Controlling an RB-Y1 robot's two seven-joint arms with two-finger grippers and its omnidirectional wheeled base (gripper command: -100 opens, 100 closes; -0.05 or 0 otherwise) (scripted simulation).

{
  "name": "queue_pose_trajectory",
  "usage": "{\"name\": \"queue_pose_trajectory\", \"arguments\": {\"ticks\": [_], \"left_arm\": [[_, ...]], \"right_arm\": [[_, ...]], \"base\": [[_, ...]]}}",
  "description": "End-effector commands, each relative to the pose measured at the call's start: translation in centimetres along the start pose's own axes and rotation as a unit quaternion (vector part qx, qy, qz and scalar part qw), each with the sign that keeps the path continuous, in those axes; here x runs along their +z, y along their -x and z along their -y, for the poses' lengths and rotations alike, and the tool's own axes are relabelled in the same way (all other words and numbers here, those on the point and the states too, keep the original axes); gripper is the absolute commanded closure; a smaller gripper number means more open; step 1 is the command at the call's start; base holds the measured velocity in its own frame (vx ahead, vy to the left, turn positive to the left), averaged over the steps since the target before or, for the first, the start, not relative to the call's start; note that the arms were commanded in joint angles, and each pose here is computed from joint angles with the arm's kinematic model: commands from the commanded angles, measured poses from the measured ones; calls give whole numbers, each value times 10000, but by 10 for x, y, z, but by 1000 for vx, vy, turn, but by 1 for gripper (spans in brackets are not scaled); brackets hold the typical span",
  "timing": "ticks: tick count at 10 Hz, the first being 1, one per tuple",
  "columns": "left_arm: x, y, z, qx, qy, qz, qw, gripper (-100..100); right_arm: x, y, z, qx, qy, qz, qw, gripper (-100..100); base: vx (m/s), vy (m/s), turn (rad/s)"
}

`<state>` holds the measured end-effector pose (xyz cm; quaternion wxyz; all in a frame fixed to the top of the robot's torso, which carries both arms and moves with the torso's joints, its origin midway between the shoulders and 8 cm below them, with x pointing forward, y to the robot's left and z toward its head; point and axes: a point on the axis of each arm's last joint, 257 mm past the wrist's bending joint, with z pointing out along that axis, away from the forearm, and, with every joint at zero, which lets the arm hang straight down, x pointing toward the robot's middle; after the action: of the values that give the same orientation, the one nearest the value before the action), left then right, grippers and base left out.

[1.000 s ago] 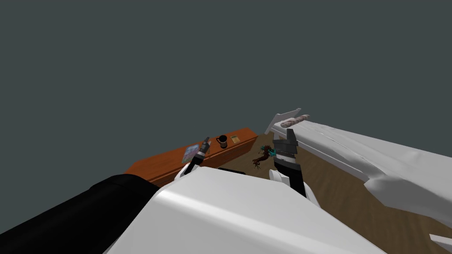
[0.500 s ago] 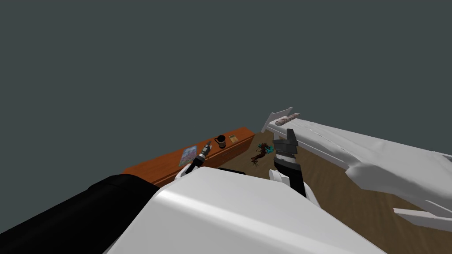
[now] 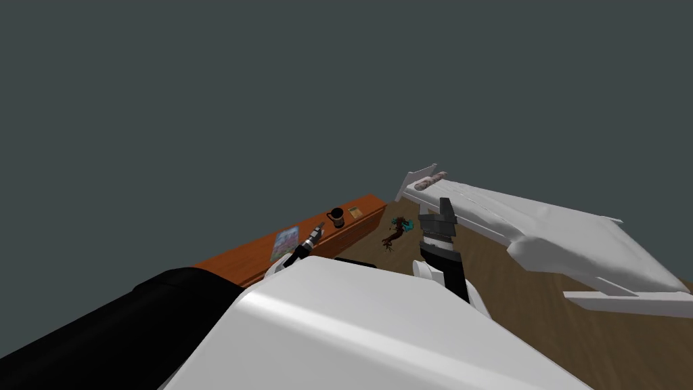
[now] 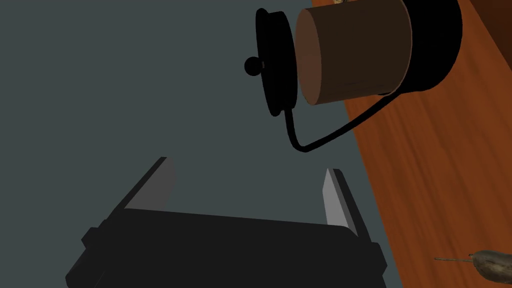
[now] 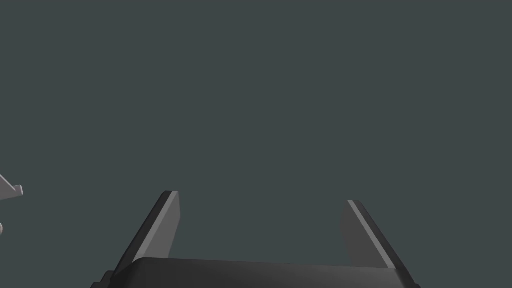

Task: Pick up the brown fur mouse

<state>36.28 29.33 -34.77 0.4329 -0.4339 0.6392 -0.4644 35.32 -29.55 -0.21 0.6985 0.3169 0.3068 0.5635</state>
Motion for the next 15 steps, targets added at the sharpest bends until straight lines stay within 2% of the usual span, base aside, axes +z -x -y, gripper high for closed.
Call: {"name": "queue_pose_trajectory", "arguments": {"ticks": [1, 2, 3, 5, 6, 8, 9, 11, 12, 15], "left_arm": [[-6, -1, -29, 39, 378, -119, 9992, -100], [-10, -2, -50, 76, 669, -235, 9975, -100], [-14, 1, -60, 85, 785, -205, 9967, -100], [-29, 5, -105, 186, 1423, -375, 9889, -100], [-33, 9, -112, 205, 1512, -348, 9877, -100], [-52, 20, -151, 350, 2113, -455, 9757, -100], [-57, 24, -157, 364, 2191, -425, 9741, -100], [-78, 41, -189, 525, 2745, -460, 9591, -100], [-82, 44, -194, 540, 2801, -442, 9574, -100], [-114, 77, -231, 800, 3527, -394, 9315, -100]], "right_arm": [[0, 0, 0, 0, 0, 0, 10000, 0], [0, 0, 0, 1, 1, 0, 10000, 0], [0, 0, 0, 1, 1, -1, 10000, 0], [0, 0, 0, 0, 1, 0, 10000, 0], [0, 0, 0, 0, 1, -1, 10000, 0], [0, 0, 0, 0, 0, 0, 10000, 0], [0, 0, 0, 0, 1, -1, 10000, 0], [0, 0, 0, 0, 0, 0, 10000, 0], [0, 0, 0, 0, 0, 0, 10000, 0], [0, 0, 0, 0, 0, 0, 10000, 0]], "base": [[-10, 13, -180], [-20, 39, -304], [-16, 40, -130], [-20, 41, -242], [-16, 41, -133], [-21, 40, -249], [-18, 42, -122], [-17, 41, -251], [-16, 50, -114], [-23, 47, -270]]}}
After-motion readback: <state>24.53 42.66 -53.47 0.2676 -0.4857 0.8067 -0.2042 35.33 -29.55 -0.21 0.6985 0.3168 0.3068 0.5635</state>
